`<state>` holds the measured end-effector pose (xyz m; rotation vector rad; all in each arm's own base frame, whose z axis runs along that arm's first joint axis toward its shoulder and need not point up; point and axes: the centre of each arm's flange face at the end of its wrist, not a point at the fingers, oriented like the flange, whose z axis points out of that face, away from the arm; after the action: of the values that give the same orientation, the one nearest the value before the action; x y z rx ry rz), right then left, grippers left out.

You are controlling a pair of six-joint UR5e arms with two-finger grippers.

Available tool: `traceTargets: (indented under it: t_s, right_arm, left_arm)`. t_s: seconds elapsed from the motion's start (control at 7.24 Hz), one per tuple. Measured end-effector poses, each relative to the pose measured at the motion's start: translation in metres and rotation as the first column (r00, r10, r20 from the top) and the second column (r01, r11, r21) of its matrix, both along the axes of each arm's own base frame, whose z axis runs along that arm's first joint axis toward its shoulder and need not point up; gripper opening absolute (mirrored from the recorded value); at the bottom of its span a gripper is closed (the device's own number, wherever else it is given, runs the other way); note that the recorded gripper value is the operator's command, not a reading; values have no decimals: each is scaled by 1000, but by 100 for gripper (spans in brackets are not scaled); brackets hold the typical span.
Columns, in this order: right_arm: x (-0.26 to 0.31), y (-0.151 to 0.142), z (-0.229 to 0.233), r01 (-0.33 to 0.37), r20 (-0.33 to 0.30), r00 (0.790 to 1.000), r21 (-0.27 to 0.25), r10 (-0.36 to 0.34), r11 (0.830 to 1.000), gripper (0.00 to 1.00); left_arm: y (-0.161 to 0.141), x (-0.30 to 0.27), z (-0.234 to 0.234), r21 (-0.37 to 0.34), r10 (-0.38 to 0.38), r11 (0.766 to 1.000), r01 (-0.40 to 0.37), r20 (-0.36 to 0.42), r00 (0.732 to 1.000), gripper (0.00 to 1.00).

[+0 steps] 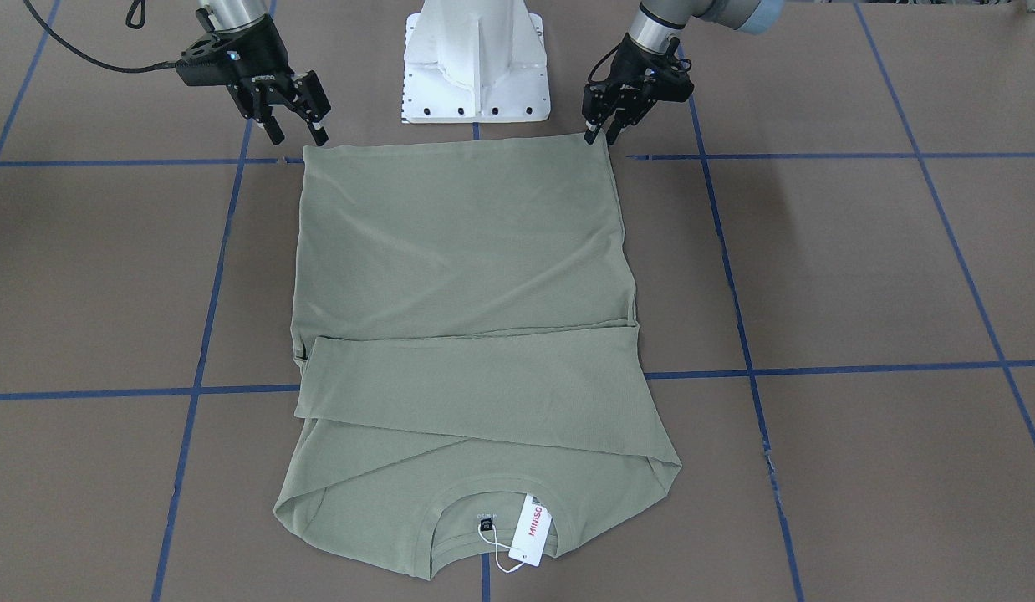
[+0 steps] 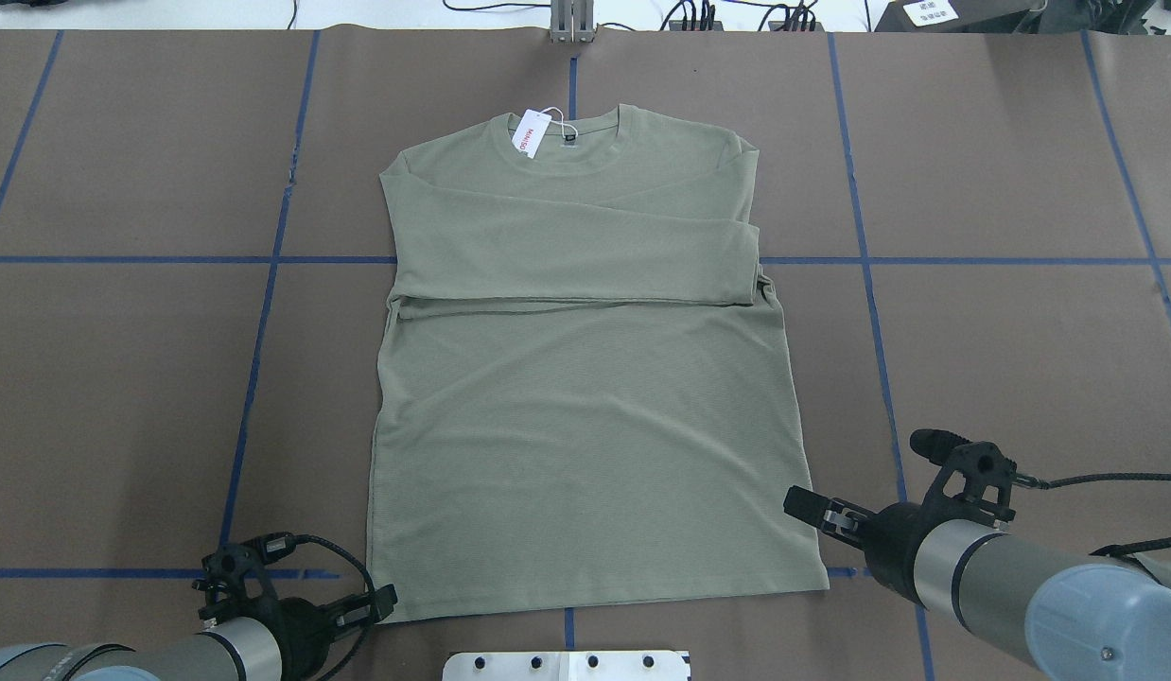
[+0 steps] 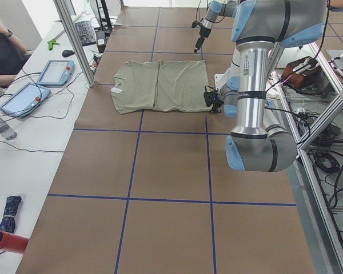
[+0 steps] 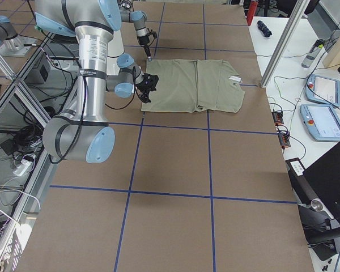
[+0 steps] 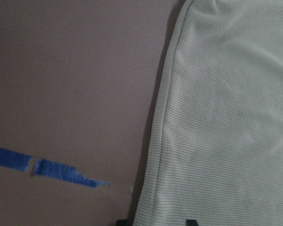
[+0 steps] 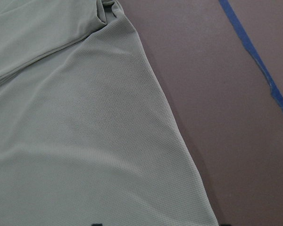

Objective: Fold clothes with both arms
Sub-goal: 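Lower both grippers to the two hem corners nearest the robot, then close both grippers on the hem corners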

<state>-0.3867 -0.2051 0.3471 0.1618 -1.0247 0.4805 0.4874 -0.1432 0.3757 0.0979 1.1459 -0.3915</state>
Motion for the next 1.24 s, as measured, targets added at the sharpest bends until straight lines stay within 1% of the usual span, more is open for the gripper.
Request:
traceTargets:
  t_s: [0.28,0.55,0.69,0.83,1.11,1.24]
  right_arm:
    - [-2,1,3,1,-6,1000,0,-1,1000,86]
    - [-10,4,13,-6,-30,1000,7,6,1000,85]
    - [-15,7,19,-21,-40,999,3,21,1000,74]
    - [-20,13,24,-47,-40,998,-14,46,999,63]
    - [-34,26,41,-84,-48,996,-62,81,995,65]
    - [-40,31,51,-89,-63,994,-61,85,994,65]
  left_arm:
    - [2,1,-1,-1,3,1000,-3,-3,1000,0]
    - [1,-3,-10,-1,4,1000,-4,-21,1000,0]
    - [0,-8,-21,-2,5,1000,-5,-44,999,0]
    - [-3,-16,-35,-4,1,1000,-2,-74,997,0]
    - [-12,-26,-63,-7,-15,1000,14,-136,991,0]
    - [-14,-27,-72,-8,-20,1000,19,-157,987,0]
